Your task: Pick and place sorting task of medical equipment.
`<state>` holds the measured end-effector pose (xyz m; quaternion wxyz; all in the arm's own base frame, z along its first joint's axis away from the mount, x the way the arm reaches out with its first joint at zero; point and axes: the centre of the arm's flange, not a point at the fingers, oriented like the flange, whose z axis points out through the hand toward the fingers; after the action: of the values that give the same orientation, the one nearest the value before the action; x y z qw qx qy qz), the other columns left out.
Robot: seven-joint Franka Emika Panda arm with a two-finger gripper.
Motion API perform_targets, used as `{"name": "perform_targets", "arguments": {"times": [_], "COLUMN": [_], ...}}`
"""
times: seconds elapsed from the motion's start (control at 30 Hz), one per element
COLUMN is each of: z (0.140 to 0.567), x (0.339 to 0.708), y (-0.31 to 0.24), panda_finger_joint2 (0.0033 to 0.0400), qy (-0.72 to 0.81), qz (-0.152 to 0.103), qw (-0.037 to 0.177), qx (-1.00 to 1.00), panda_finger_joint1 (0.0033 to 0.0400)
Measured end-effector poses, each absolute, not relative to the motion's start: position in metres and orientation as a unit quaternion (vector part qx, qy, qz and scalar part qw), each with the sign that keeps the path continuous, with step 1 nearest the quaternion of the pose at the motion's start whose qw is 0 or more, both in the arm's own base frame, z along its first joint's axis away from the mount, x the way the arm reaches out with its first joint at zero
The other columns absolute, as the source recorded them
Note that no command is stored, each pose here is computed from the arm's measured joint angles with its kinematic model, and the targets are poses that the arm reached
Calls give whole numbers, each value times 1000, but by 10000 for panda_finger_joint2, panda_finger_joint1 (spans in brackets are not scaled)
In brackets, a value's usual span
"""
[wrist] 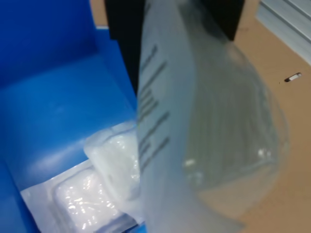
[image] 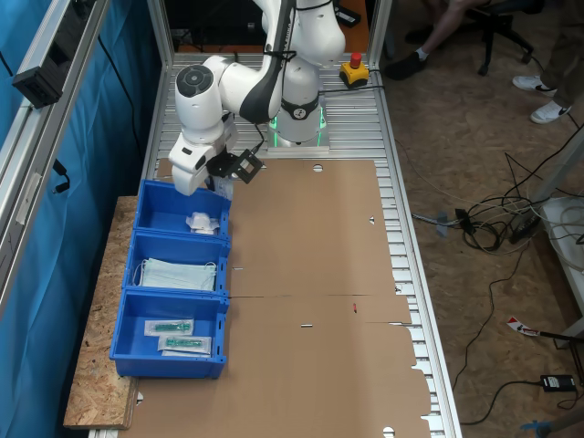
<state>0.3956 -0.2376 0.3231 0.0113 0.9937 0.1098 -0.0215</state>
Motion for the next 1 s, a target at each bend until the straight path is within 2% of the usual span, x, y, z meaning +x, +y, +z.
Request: {"name": "perform_targets", "arguments": {"times": [0.4, 1.0], "z": [303, 305], "x": [430, 438], "y": [-256, -270], "panda_finger_joint2": [48, 48], "qy": [114, 105], "qz": [8, 29], "qw": [10, 23], "qx": [993, 994], "panda_finger_joint1": [48, 48]}}
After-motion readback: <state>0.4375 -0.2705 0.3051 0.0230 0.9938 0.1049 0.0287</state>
